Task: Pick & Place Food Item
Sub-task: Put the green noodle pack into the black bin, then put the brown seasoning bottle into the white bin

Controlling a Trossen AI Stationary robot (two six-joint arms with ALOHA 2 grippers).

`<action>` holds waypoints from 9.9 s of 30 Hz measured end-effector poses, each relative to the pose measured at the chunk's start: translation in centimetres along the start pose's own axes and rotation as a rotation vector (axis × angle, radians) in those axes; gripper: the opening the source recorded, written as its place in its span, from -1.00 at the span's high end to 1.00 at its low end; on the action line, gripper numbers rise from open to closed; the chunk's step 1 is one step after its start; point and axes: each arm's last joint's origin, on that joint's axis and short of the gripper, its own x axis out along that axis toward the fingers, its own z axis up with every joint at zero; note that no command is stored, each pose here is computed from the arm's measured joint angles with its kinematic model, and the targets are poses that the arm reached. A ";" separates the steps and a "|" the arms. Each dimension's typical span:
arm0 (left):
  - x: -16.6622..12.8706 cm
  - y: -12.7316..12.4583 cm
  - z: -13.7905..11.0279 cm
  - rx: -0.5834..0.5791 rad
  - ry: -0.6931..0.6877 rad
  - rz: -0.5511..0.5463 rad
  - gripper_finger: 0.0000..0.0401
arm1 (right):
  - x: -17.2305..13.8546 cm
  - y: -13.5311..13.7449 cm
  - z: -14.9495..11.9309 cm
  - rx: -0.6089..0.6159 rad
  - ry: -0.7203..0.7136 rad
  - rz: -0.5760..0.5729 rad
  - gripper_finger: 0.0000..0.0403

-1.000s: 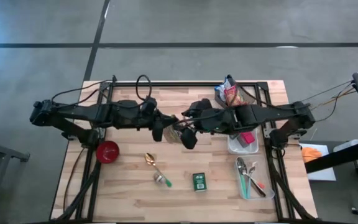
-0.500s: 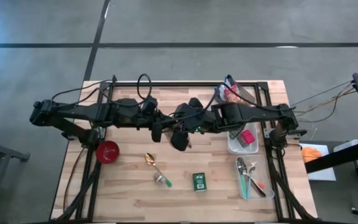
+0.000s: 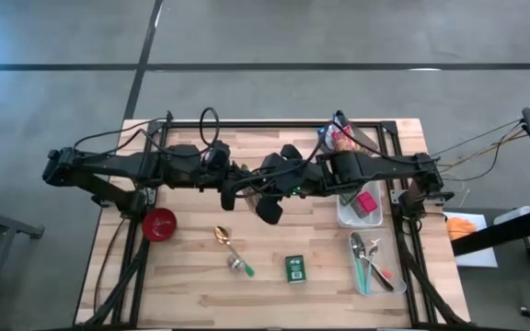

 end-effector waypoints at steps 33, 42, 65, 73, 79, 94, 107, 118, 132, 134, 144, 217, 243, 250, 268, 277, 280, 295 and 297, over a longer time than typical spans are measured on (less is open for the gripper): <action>-4.3 1.6 2.7 -0.133 -0.068 0.041 -0.54 | -1.7 -5.5 1.2 0.168 0.043 -0.178 0.96; -6.7 2.4 2.3 -0.080 -0.023 0.159 -0.54 | -2.1 -13.5 1.2 0.262 0.186 -0.491 0.96; -9.4 3.4 1.4 -0.023 0.095 0.249 -0.54 | 0.5 -26.5 -8.8 0.419 0.712 -0.977 0.96; -9.9 3.4 1.6 -0.008 0.076 0.251 -0.54 | 0.8 -28.6 -12.0 0.452 0.764 -1.016 0.96; -9.9 3.5 1.6 -0.004 0.080 0.254 -0.54 | 2.6 -29.4 -13.3 0.410 0.780 -0.999 0.96; -9.9 3.6 1.4 -0.014 0.100 0.271 -0.54 | 5.6 -30.1 -16.1 0.379 0.802 -0.944 0.96; -10.0 3.7 1.3 -0.012 0.111 0.278 -0.54 | 6.2 -30.1 -17.4 0.348 0.821 -0.904 0.96; -10.0 3.8 1.2 -0.011 0.120 0.285 -0.54 | 6.4 -30.0 -18.4 0.356 0.843 -0.886 0.96; -10.1 4.0 0.9 -0.016 0.149 0.307 -0.54 | 5.7 -29.6 -16.6 0.403 0.856 -0.757 0.86; -10.1 4.0 0.9 -0.015 0.151 0.309 -0.54 | 5.5 -29.6 -16.3 0.398 0.861 -0.750 0.73; -10.2 4.3 0.3 -0.040 0.229 0.321 -0.54 | 4.5 -29.4 -15.3 0.394 0.905 -0.766 0.01; 3.5 6.1 -26.6 0.890 0.971 -0.221 0.13 | -10.2 -8.5 -15.1 0.347 0.429 -0.279 -0.28; 1.5 4.0 -12.7 -0.111 0.498 -0.361 0.13 | -10.2 -3.0 -11.7 -0.216 0.004 0.233 -0.28; 1.9 3.5 -8.1 -0.257 0.294 -0.625 0.13 | -9.9 -1.8 -10.4 -0.375 -0.166 0.285 -0.28; 6.6 3.3 -5.7 -0.245 0.420 -0.675 0.13 | -7.4 0.7 -7.0 -0.526 -0.154 0.327 -0.28; 6.6 3.3 -4.6 -0.203 0.386 -0.698 0.13 | -6.1 1.2 -7.2 -0.529 -0.107 0.379 -0.28; 6.6 3.4 -4.7 -0.197 0.382 -0.697 0.13 | -5.9 1.3 -6.9 -0.525 -0.110 0.379 -0.28; 6.6 3.4 -4.6 -0.175 0.376 -0.703 0.13 | -5.7 1.5 -6.3 -0.514 -0.146 0.389 -0.20; 6.6 3.4 -4.6 -0.175 0.376 -0.703 0.13 | -5.7 1.5 -6.3 -0.514 -0.146 0.389 -0.08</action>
